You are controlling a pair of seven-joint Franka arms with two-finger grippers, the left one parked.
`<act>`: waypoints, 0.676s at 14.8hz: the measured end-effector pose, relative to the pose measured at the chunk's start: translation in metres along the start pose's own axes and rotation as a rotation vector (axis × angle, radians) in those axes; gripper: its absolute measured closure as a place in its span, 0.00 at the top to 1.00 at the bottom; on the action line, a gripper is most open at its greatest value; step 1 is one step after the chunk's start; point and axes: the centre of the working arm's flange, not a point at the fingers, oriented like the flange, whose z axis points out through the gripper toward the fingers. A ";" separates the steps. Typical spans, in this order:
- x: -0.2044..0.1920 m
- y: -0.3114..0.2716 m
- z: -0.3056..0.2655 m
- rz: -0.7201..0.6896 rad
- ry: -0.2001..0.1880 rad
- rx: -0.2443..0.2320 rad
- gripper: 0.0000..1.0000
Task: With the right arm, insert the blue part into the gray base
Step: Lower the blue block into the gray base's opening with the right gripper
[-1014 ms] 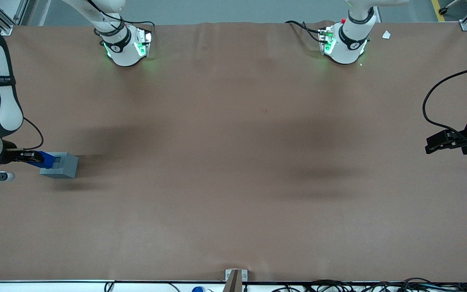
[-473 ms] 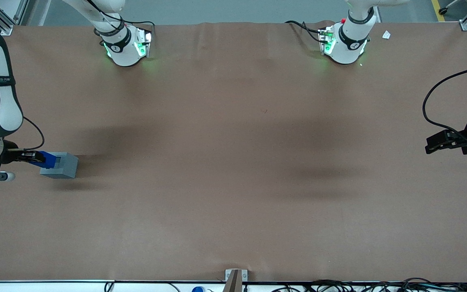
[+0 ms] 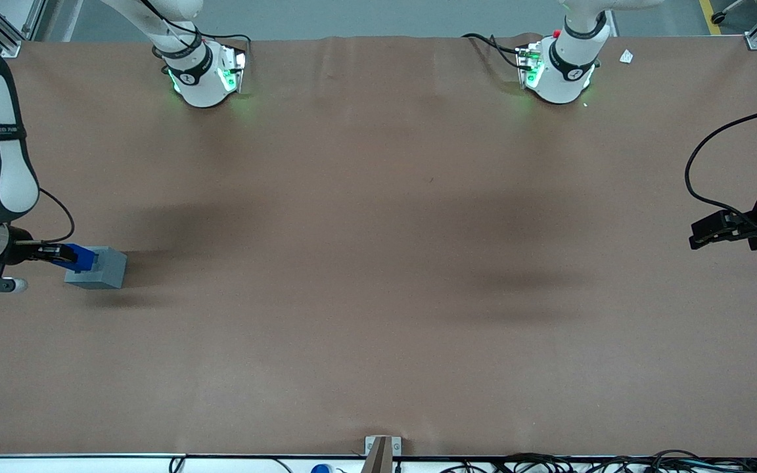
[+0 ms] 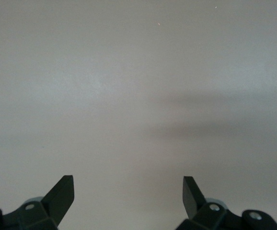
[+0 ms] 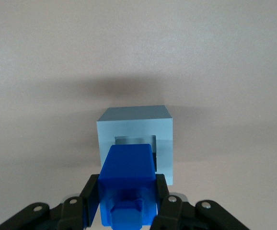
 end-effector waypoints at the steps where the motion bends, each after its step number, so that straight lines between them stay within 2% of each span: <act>1: 0.000 0.000 0.001 0.000 -0.002 0.001 0.51; 10: 0.001 0.005 0.006 0.008 0.003 0.000 0.51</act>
